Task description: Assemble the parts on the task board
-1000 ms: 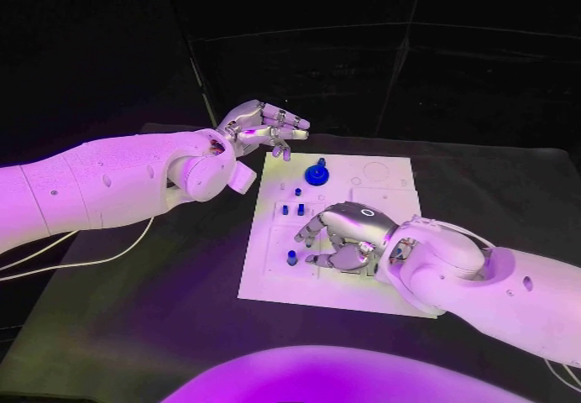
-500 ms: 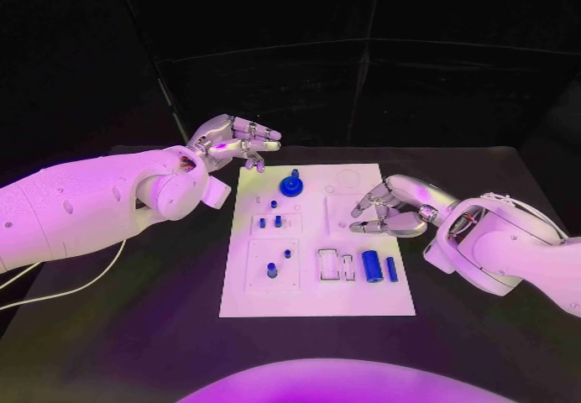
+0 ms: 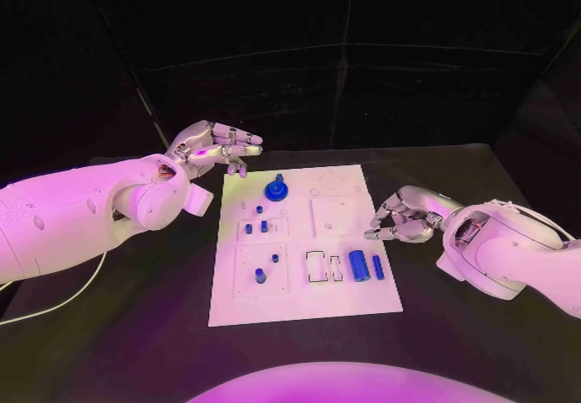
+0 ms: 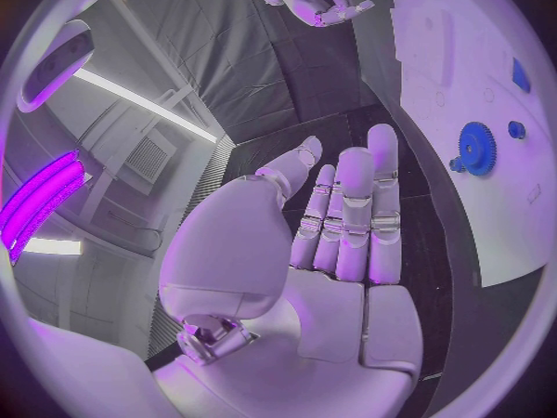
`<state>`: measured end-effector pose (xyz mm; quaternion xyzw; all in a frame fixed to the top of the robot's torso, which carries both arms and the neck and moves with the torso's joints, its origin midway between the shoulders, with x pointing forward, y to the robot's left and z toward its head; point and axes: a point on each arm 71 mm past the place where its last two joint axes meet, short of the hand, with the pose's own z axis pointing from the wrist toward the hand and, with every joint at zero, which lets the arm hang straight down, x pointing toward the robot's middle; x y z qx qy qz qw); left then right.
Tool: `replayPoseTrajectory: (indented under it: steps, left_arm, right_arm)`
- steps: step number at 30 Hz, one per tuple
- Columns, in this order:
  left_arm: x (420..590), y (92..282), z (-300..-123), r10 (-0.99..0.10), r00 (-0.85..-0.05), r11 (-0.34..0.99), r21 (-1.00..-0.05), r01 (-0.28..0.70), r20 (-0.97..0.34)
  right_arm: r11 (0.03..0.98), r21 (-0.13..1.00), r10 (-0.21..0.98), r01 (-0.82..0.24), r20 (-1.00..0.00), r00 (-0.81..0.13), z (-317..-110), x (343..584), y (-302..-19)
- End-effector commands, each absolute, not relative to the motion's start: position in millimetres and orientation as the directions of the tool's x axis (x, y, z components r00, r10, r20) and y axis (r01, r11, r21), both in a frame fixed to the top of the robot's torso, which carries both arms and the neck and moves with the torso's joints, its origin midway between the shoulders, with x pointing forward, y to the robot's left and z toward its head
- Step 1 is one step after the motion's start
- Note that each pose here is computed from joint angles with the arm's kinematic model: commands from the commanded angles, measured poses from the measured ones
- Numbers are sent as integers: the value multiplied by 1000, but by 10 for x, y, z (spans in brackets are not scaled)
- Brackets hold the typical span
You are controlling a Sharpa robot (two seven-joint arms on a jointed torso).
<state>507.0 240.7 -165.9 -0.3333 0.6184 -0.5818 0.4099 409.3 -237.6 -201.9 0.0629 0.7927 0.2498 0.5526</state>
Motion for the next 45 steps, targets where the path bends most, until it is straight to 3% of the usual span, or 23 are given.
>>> replayPoseTrajectory:
  steps: [1, 45]
  left_arm:
    - [5064, 2399, -1648, -886, -450, 92, -993, 70, -113]
    - [5057, 2448, -1643, -891, -439, 93, -993, 74, -117]
  right_arm:
    - [905, 386, 300, -180, -879, -372, -2058, 4057, -2362]
    - [927, 289, 141, -240, -859, -491, -2447, 3916, -2054]
